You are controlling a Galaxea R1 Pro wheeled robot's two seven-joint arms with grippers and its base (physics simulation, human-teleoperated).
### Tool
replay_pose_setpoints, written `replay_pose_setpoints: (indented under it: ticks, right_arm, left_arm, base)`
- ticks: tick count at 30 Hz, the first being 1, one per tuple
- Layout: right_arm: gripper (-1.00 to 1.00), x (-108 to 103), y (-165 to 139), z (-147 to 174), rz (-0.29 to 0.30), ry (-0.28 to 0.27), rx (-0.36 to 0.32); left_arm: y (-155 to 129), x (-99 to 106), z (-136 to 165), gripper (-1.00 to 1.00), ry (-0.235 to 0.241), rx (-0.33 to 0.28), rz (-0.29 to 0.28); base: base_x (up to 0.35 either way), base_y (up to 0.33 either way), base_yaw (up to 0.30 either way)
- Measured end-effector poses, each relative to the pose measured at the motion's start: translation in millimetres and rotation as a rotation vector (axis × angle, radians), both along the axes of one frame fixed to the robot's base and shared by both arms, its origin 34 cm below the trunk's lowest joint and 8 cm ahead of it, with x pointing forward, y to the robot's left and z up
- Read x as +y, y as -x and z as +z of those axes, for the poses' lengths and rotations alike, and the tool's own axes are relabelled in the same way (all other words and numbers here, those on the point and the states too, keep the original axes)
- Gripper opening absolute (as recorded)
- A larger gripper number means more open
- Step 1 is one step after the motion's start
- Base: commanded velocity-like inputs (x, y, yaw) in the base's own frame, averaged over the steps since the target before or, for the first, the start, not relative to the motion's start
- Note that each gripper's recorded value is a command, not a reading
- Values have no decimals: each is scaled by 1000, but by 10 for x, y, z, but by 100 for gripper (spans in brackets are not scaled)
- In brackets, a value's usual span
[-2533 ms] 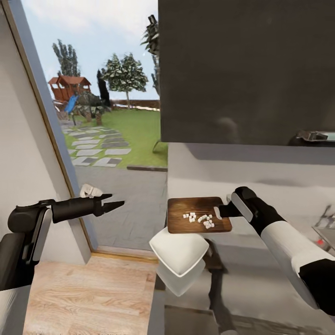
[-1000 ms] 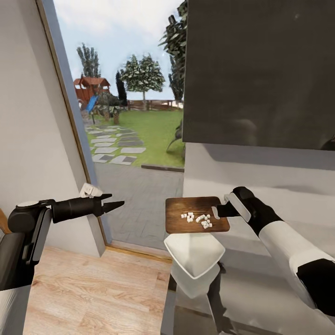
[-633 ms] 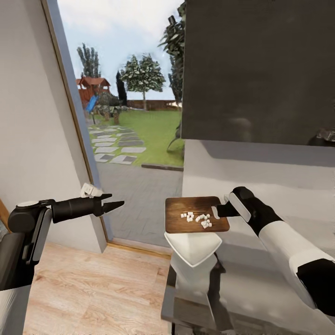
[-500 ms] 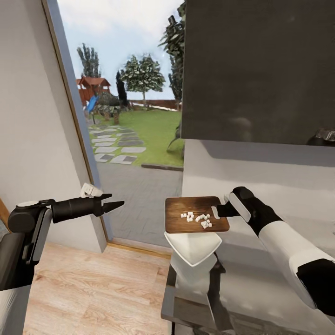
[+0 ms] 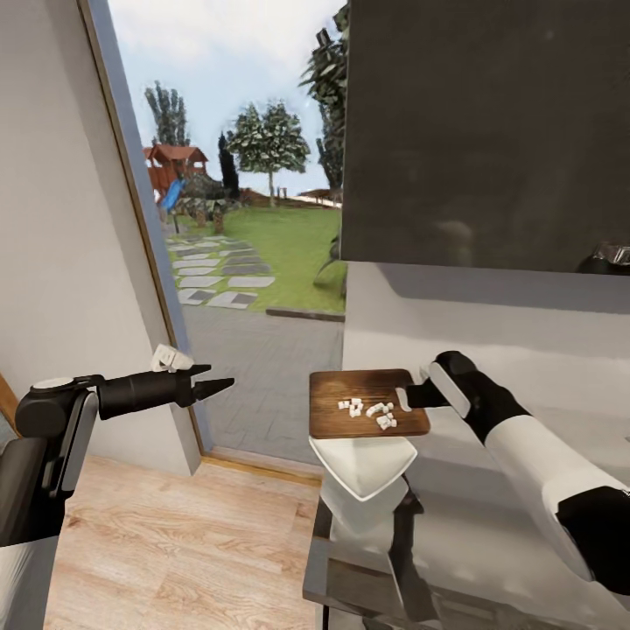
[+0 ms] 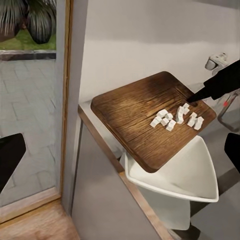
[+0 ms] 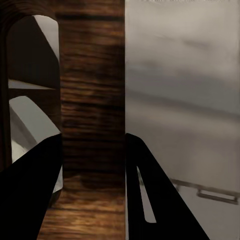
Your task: In the kitchen, take the Vidalia onion out of the sink, dice it on the chopping board with the paring knife, put the diced onion into the bowl on the countertop, then place both the paring knife and the chopping board into the sink.
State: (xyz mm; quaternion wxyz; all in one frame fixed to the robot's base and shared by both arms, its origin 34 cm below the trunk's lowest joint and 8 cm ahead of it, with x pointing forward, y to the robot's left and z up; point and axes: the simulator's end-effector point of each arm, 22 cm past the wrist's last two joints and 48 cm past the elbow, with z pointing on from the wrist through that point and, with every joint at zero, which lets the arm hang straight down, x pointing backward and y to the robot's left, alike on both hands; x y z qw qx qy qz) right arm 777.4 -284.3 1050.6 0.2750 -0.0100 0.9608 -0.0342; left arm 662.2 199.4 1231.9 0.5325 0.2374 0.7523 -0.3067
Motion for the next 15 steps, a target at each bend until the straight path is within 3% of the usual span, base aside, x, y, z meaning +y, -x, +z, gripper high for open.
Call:
replay_pose_setpoints:
  ticks: [10, 15]
  right_arm:
    - [-100, 150, -22, 8, 16, -13, -9]
    - [-100, 177, -123, 73, 12, -20, -65]
  left_arm:
    - [1, -1, 0, 100, 0, 0, 0]
    - [1, -1, 1, 100, 0, 0, 0]
  base:
    - [0, 0, 0]
    - [0, 0, 0]
